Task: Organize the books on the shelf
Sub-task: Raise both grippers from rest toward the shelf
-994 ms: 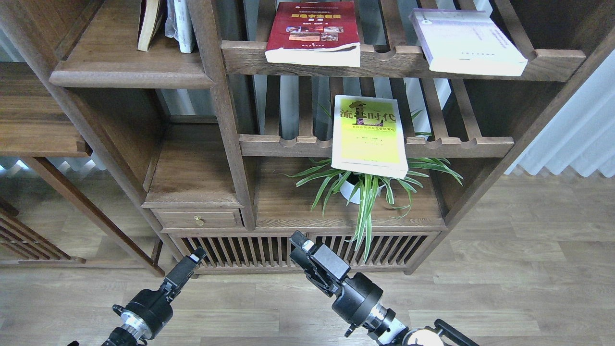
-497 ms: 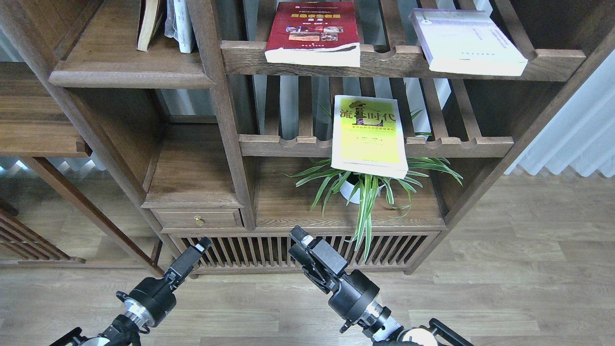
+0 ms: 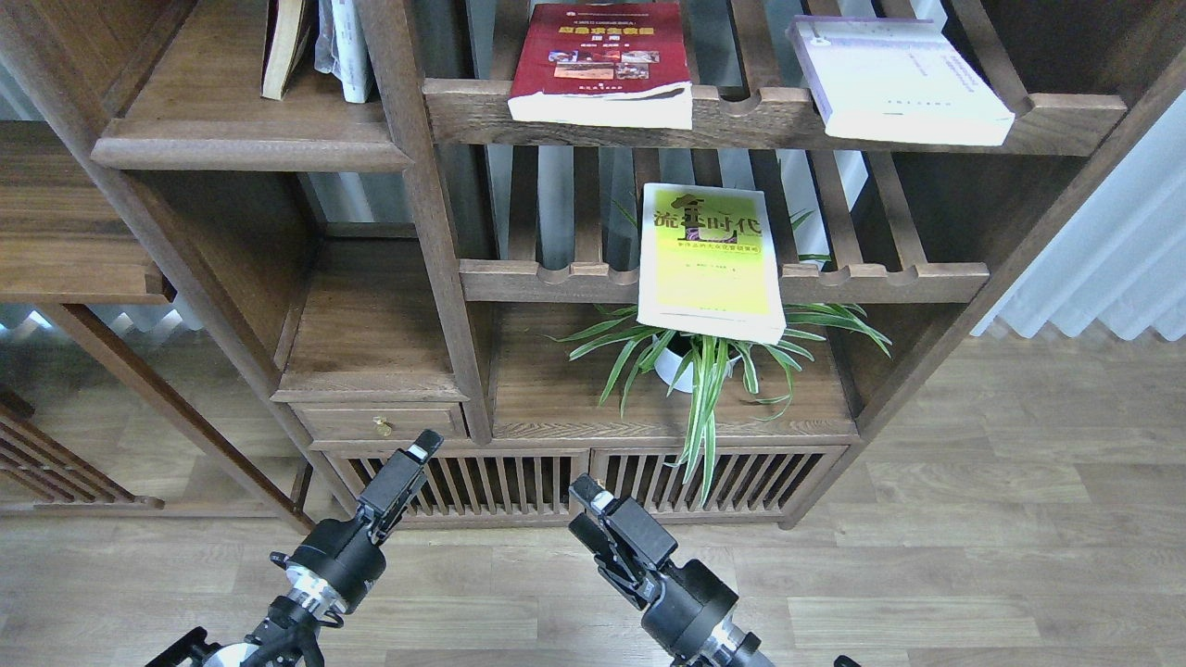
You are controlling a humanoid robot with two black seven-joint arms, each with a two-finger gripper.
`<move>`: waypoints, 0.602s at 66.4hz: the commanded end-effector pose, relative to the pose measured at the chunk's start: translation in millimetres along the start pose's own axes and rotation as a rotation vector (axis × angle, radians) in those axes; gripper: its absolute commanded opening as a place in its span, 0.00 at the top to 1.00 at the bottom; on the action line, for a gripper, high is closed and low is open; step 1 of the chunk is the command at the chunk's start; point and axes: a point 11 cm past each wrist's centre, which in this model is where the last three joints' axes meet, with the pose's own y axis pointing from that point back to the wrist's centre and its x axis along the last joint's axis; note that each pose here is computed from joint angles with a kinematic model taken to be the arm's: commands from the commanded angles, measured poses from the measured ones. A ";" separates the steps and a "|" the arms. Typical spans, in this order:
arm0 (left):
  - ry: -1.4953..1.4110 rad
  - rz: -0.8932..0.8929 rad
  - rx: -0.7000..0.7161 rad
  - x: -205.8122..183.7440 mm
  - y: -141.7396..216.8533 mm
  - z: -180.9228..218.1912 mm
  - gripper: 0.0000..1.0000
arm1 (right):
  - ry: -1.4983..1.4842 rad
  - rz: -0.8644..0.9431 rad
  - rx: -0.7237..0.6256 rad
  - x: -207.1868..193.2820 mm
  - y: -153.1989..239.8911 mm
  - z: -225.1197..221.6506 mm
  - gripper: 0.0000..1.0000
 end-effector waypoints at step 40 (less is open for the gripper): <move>0.054 -0.033 -0.004 -11.4 -12.2 -17.4 0.00 | -0.024 0.026 0.022 7.8 11.2 3.9 0.01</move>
